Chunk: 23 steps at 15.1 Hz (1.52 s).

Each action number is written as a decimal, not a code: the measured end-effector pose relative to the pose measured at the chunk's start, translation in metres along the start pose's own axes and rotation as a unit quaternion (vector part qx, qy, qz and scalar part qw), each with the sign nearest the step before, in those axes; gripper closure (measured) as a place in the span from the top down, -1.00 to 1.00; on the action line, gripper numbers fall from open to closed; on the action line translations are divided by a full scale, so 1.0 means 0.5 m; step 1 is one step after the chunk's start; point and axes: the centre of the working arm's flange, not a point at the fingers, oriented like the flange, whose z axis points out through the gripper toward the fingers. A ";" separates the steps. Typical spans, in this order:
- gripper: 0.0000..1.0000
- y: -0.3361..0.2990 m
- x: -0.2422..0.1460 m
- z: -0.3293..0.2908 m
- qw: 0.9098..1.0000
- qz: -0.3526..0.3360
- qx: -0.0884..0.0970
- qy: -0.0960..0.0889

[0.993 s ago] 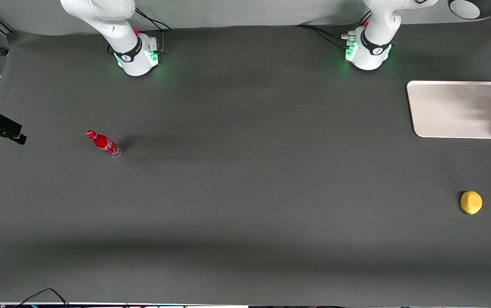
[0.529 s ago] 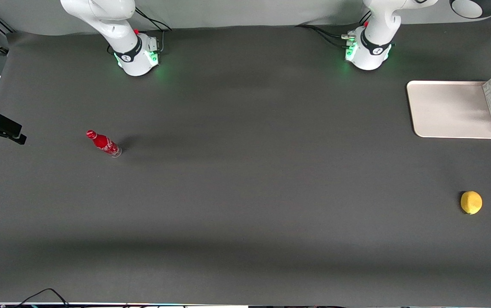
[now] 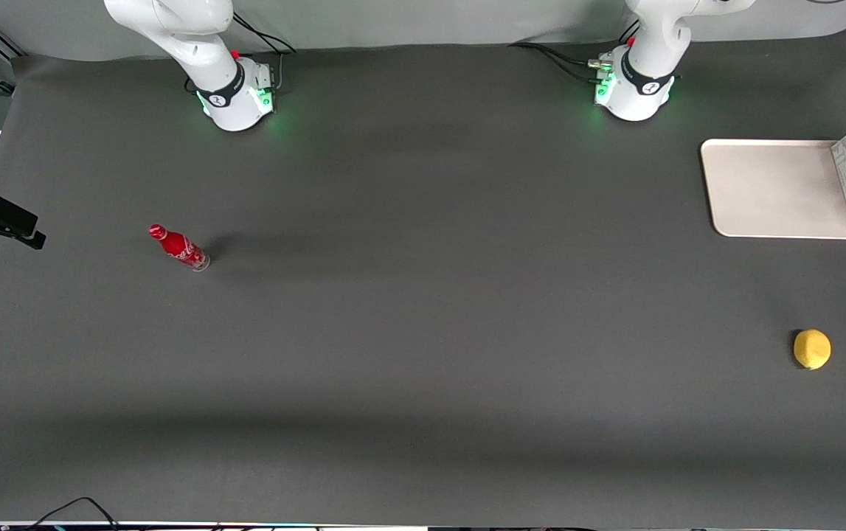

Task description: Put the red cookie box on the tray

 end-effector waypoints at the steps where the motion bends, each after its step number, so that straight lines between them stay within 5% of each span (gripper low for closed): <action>1: 1.00 0.011 0.028 -0.063 1.000 -0.003 -0.008 -0.005; 4: 1.00 0.077 0.115 -0.242 0.999 -0.029 -0.019 -0.011; 7: 1.00 0.190 0.214 -0.362 0.997 -0.058 -0.030 -0.038; 13: 1.00 0.547 0.398 -0.483 0.992 -0.110 0.005 -0.067; 16: 1.00 0.735 0.438 -0.454 0.990 -0.119 0.012 -0.068; 19: 1.00 0.891 0.474 -0.346 0.990 -0.118 0.045 -0.058; 23: 1.00 0.963 0.467 -0.257 0.991 -0.110 0.058 -0.051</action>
